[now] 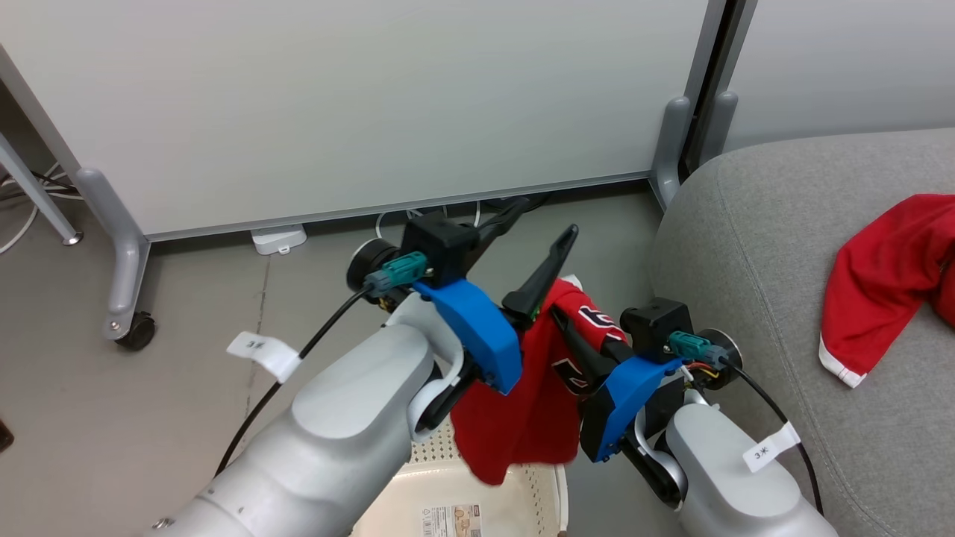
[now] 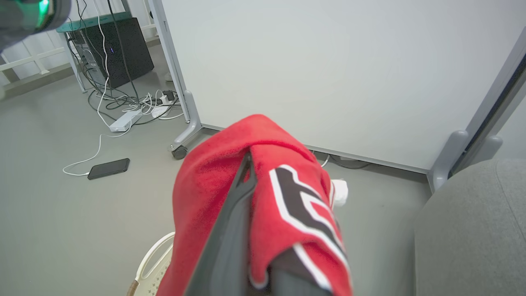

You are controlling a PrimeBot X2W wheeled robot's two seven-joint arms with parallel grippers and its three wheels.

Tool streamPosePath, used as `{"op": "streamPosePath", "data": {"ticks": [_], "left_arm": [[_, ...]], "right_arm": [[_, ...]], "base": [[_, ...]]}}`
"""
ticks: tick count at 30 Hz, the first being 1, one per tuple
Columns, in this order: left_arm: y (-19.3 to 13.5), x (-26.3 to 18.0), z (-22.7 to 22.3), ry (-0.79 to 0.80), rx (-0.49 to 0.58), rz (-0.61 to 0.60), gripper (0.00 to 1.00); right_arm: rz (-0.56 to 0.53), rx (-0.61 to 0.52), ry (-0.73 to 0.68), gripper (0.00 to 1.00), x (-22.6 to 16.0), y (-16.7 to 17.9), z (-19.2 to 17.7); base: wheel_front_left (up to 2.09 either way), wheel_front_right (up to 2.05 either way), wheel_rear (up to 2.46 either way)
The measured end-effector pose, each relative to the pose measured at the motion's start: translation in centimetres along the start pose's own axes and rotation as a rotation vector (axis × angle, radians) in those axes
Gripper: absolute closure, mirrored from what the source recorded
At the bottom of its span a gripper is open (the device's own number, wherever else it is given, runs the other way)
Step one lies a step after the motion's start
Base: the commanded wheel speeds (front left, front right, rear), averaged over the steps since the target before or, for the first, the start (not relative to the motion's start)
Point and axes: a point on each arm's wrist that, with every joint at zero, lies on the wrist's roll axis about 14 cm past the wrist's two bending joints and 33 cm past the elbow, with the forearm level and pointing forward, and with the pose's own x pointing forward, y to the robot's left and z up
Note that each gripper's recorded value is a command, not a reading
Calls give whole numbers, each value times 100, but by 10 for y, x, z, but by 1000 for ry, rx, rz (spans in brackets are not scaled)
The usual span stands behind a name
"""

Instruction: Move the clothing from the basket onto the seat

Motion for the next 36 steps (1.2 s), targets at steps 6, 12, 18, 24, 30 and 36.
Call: {"op": "streamPosePath", "data": {"ticks": [6,12,18,24,30,36], "left_arm": [[15,-15,-6,-37,-3,69,0],[28,-41,-17,-71,-25,146,0],[44,-73,-32,-85,-30,244,0],[54,-103,-48,-78,-23,334,0],[57,-117,-63,-50,-31,380,0],[59,-116,-64,-51,-25,390,0]], "right_arm": [[-19,15,-17,100,1,-6,3],[-39,8,-40,100,-3,-12,8],[-54,12,-56,100,-8,-16,10],[-63,9,-59,100,-16,-16,11],[-81,25,-59,100,-23,-19,10],[-103,34,-61,100,-28,-24,10]], "base": [[0,0,0],[0,0,0],[0,0,0],[0,0,0],[0,0,0],[0,0,0]]}}
